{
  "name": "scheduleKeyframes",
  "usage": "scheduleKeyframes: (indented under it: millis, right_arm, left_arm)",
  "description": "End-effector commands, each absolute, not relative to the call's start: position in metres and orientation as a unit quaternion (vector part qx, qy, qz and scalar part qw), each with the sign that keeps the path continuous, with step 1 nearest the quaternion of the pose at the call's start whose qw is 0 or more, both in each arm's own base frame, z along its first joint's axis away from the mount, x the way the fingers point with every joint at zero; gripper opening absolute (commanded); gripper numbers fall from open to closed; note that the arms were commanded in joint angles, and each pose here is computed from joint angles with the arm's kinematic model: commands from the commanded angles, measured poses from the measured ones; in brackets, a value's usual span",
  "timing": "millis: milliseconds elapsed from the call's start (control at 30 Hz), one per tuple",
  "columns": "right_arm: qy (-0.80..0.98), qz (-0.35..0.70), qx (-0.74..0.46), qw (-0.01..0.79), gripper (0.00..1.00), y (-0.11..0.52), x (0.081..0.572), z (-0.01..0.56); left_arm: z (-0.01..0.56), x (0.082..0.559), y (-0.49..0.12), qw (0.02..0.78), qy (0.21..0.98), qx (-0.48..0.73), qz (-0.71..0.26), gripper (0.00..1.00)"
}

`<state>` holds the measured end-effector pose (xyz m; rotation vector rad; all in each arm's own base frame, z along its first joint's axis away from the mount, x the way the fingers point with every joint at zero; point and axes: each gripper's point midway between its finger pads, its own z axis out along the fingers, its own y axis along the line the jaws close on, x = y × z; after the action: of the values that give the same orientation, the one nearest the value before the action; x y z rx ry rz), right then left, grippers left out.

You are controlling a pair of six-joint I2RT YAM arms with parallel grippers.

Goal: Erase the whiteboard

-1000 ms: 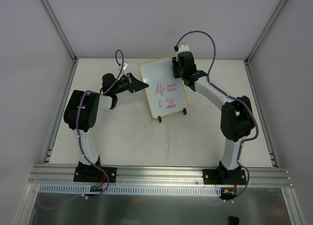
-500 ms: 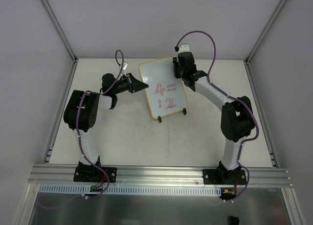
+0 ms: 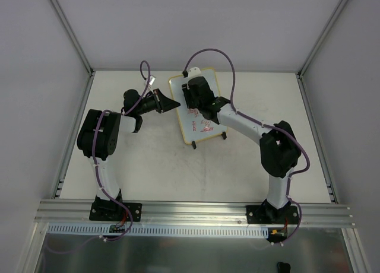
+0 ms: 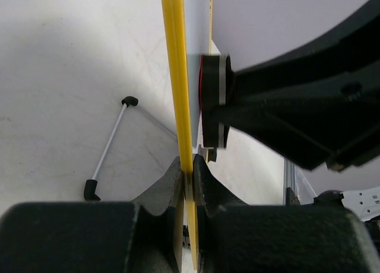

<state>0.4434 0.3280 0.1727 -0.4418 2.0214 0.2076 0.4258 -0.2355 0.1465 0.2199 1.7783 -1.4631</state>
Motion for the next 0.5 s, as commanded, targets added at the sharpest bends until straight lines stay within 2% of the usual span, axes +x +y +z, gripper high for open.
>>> scheduleKeyframes:
  millis: [0, 200, 467]
  right_arm:
    - [0.845, 0.126, -0.199, 0.481, 0.0, 0.357, 0.422, 0.155]
    - [0.85, 0.098, -0.19, 0.482, 0.0, 0.343, 0.424, 0.147]
    - [0.87, 0.035, -0.13, 0.474, 0.01, 0.27, 0.446, 0.129]
  left_arm:
    - [0.158, 0.416, -0.245, 0.437, 0.679, 0.156, -0.568, 0.0]
    - [0.158, 0.417, -0.245, 0.437, 0.679, 0.157, -0.568, 0.0]
    - [0.158, 0.417, -0.245, 0.438, 0.678, 0.158, -0.568, 0.0]
